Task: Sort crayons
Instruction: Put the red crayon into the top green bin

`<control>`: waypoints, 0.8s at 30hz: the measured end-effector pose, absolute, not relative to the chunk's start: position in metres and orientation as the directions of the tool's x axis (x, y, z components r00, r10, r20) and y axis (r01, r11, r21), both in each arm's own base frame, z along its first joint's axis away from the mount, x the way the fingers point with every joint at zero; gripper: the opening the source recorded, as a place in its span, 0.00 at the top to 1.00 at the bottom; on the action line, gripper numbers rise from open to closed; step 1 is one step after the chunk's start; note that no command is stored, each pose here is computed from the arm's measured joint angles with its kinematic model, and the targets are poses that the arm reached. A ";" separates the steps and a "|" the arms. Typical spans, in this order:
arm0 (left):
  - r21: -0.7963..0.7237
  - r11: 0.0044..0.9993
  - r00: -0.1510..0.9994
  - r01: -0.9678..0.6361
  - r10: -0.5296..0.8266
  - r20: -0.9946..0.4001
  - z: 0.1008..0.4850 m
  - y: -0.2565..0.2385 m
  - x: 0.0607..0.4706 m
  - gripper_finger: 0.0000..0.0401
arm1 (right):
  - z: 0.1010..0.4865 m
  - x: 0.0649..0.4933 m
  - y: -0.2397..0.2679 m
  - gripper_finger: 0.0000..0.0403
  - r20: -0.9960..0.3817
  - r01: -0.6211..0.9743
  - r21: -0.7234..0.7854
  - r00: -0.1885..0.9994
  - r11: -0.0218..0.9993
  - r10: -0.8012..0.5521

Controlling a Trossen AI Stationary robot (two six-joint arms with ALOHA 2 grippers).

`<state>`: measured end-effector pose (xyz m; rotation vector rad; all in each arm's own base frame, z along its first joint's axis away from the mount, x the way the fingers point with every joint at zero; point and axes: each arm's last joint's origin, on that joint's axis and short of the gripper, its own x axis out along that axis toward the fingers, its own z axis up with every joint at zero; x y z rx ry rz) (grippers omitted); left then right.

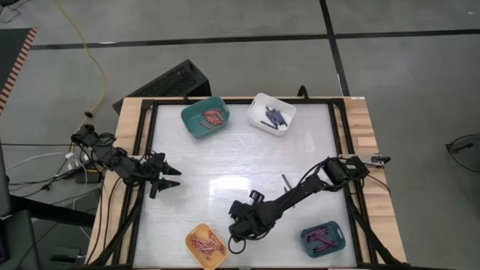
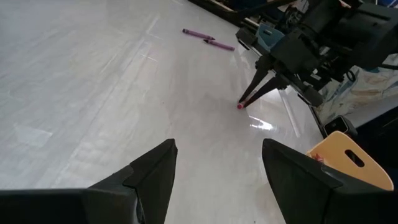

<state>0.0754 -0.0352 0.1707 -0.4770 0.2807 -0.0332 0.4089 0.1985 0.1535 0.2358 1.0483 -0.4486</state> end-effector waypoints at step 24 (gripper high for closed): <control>-0.458 0.888 0.961 -0.033 -0.098 -0.259 0.171 -0.035 0.075 0.43 | 0.243 0.486 0.113 1.00 -0.677 0.247 -0.169 0.675 0.954 -0.294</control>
